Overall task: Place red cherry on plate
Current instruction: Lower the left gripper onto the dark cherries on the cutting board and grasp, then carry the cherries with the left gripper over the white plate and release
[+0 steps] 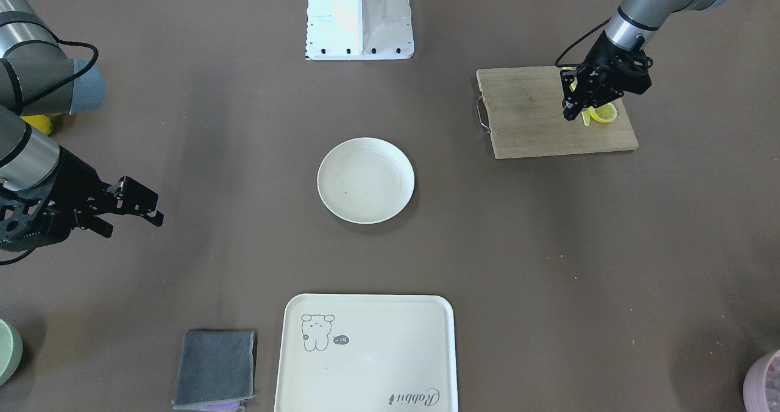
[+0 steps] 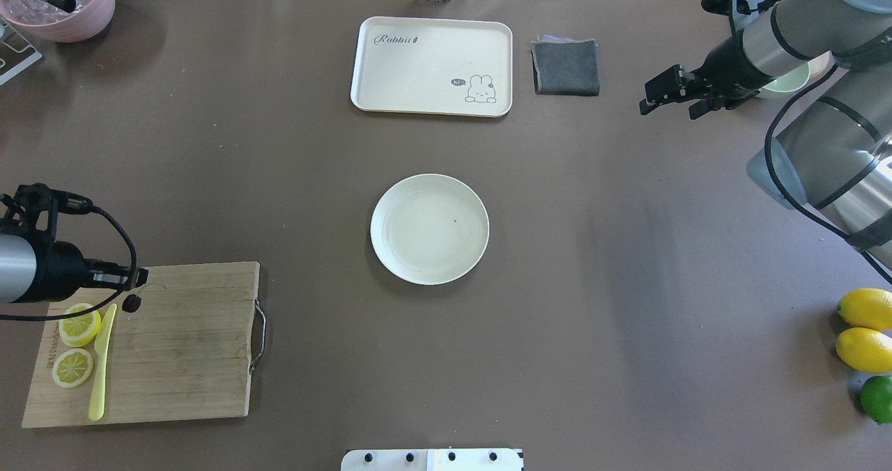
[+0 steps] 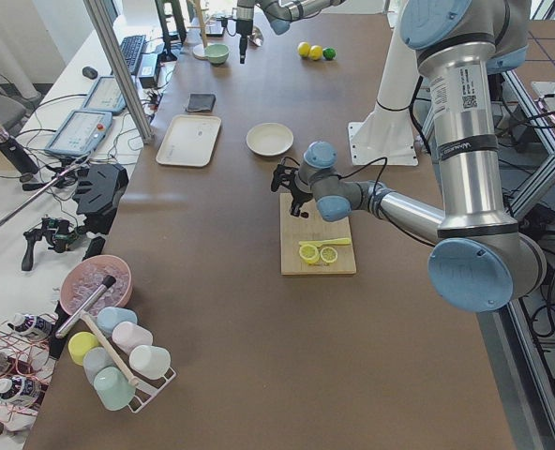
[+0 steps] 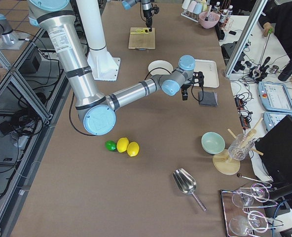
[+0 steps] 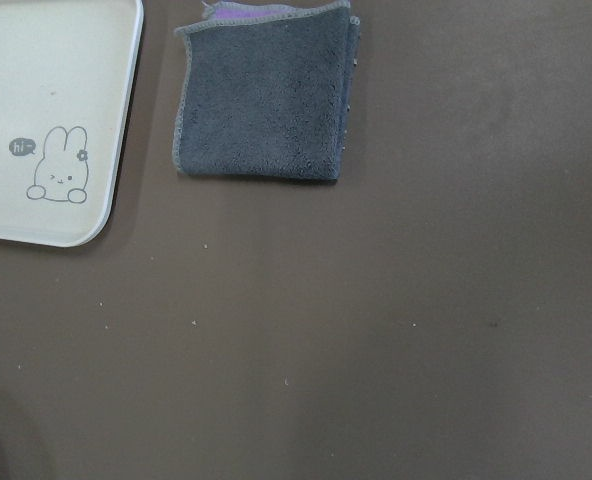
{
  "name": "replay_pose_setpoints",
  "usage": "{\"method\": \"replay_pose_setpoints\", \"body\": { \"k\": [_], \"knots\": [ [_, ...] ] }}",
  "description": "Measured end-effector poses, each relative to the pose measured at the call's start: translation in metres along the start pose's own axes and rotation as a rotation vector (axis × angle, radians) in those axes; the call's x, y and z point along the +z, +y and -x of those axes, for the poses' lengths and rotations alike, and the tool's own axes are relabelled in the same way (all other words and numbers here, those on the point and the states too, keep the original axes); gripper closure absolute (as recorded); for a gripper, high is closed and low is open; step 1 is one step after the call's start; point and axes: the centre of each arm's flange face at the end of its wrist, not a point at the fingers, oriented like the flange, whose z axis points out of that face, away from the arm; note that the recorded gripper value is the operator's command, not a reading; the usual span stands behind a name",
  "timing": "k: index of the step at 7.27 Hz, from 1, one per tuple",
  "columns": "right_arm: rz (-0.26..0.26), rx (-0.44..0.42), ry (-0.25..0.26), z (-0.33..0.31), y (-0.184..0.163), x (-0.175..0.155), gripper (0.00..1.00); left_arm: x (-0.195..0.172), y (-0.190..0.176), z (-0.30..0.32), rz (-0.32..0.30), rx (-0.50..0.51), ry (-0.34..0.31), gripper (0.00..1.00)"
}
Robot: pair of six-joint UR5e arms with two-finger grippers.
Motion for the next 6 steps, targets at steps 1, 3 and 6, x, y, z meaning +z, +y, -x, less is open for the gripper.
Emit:
{"method": "replay_pose_setpoints", "body": {
  "k": [1,3,6],
  "knots": [
    [0.000,0.001,0.001,-0.001,0.000,0.000,0.01,-0.006,-0.024,-0.015,-0.015,-0.009,0.038,1.00],
    [0.001,0.002,0.001,-0.002,0.001,0.001,0.01,-0.001,-0.090,-0.095,-0.030,-0.073,0.077,1.00],
    [0.000,0.004,0.007,-0.003,0.000,0.002,0.01,0.046,-0.154,-0.243,-0.042,-0.175,0.110,1.00]
  ]
}}
